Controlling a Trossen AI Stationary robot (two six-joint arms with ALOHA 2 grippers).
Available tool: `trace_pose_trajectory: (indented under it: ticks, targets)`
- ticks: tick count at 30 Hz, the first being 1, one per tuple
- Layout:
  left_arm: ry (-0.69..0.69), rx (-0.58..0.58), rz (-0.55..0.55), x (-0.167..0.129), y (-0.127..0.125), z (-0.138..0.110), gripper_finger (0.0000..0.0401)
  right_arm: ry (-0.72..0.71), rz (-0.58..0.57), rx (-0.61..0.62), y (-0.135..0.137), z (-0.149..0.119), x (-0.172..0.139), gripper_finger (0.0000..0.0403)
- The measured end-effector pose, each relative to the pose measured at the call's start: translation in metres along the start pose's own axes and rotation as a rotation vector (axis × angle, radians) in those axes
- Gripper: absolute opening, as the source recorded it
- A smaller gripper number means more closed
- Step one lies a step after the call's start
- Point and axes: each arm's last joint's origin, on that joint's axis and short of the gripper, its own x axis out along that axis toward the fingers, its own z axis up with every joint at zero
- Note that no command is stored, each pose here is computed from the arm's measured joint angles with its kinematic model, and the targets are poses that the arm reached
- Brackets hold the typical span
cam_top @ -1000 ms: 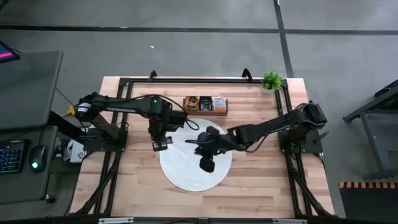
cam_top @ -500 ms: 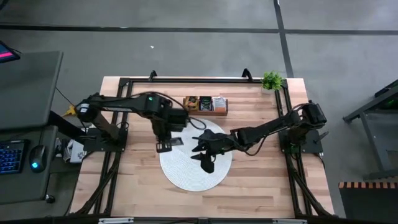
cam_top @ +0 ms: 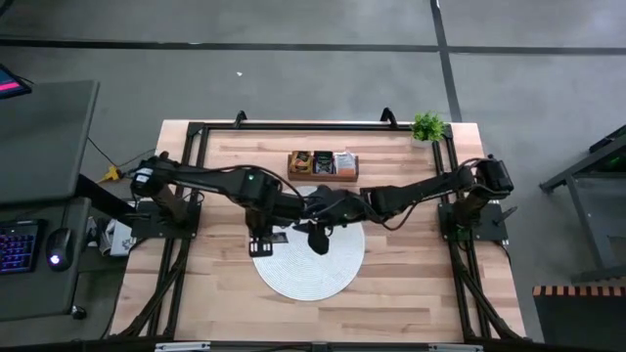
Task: Pick & Place Tea
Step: Put the black tea bag into the middle section of the wooden organizer
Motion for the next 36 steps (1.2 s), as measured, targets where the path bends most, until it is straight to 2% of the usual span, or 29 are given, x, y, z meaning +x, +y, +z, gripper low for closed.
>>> trace_pose_trajectory:
  ticks: [10, 22, 36]
  targets:
    - [-0.046, -0.013, 0.002, -0.0019, 0.0003, 0.0029, 0.0000, -0.057, 0.080, -0.020, 0.0025, 0.0076, 0.0020, 0.0154]
    - [-0.069, -0.018, 0.037, -0.0017, 0.0012, 0.0046, 0.0000, -0.014, 0.194, -0.087, 0.0059, 0.0057, 0.0021, 0.0154]
    - [-0.070, -0.020, 0.035, -0.0016, 0.0014, 0.0048, 0.0000, -0.024, 0.160, -0.136, -0.0010, 0.0060, 0.0060, 0.0154]
